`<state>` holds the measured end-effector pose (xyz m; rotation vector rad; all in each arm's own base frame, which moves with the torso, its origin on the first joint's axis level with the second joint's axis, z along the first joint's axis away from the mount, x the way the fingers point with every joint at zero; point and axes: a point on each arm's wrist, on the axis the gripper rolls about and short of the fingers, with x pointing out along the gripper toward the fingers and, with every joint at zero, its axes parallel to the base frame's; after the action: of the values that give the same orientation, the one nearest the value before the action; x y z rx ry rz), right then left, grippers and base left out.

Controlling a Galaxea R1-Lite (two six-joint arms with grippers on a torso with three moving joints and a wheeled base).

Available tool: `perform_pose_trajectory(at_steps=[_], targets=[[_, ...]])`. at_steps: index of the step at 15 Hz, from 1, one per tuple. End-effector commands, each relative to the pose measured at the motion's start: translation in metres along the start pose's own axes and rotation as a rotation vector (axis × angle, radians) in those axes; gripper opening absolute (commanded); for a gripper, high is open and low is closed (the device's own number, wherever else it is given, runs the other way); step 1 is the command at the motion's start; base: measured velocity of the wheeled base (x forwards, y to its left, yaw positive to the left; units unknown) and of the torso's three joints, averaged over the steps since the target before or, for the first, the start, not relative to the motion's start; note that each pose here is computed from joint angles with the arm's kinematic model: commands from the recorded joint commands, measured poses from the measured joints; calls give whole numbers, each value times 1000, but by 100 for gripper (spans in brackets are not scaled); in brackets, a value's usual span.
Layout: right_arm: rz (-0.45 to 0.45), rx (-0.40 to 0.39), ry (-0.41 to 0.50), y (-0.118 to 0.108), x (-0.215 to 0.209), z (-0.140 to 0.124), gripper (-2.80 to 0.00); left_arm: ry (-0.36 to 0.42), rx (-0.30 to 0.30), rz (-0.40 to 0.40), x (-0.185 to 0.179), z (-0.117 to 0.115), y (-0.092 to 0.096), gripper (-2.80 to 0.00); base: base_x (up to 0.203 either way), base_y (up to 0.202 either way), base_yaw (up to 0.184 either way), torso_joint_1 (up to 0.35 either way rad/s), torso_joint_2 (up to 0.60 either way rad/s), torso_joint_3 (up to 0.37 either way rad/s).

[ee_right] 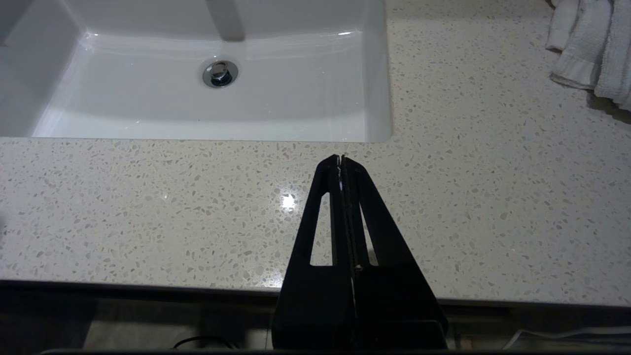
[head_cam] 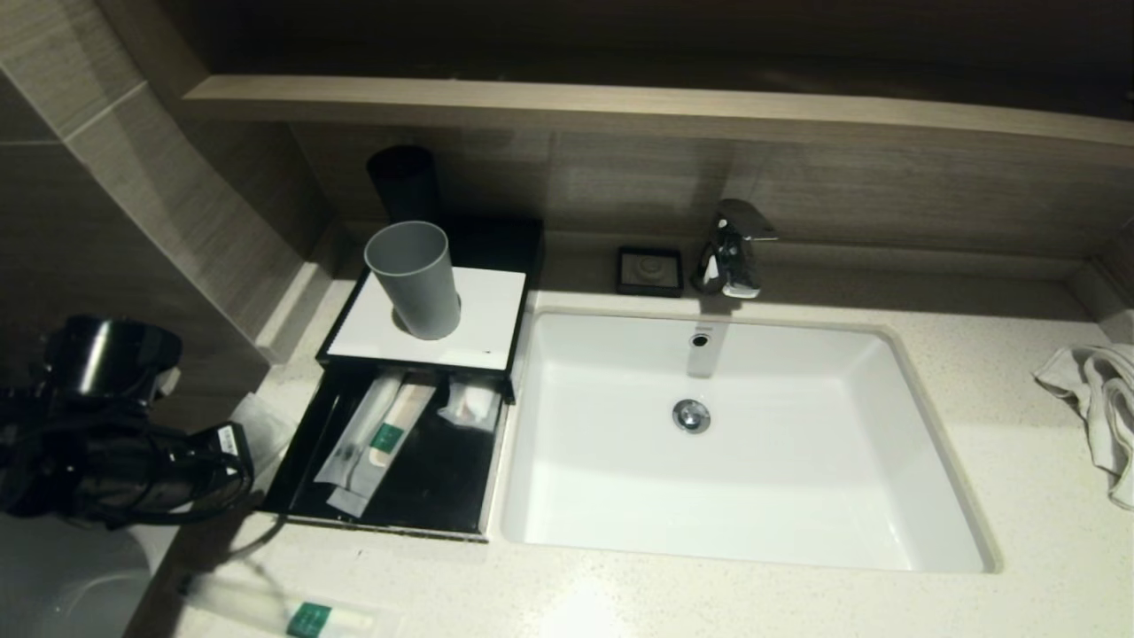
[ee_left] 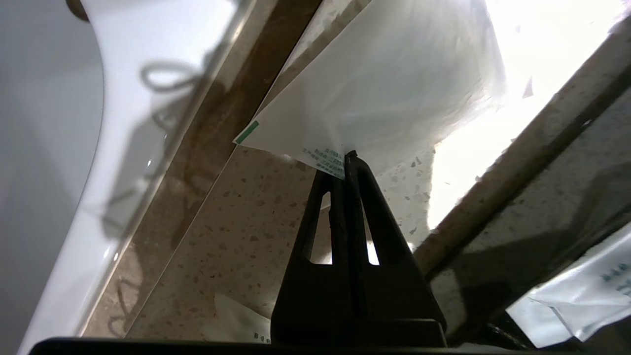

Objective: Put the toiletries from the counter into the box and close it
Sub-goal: Pick up the bathroom toiletry, then place the bathroom toiletry into the drawer

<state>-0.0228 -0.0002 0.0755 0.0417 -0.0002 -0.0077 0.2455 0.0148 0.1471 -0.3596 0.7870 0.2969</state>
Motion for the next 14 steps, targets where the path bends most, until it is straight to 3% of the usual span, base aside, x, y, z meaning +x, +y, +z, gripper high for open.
perform_pose_trajectory(at_steps=[1,7,10,12,14], targets=[[0,0,0,0,0,0,-280,-30,-6,-11,-8,2,0,-280,0,0,0,0,0,0],[0,0,0,0,0,0,-280,-144,-14,-60,-46,7,1,-280,0,0,0,0,0,0],[0,0,0,0,0,0,-280,-199,-12,-142,-77,14,-1,-280,0,0,0,0,0,0],[0,0,0,0,0,0,-280,-187,-2,-215,-103,19,-3,-280,0,0,0,0,0,0],[0,0,0,0,0,0,-280,-120,39,-291,-120,14,-10,-280,0,0,0,0,0,0]])
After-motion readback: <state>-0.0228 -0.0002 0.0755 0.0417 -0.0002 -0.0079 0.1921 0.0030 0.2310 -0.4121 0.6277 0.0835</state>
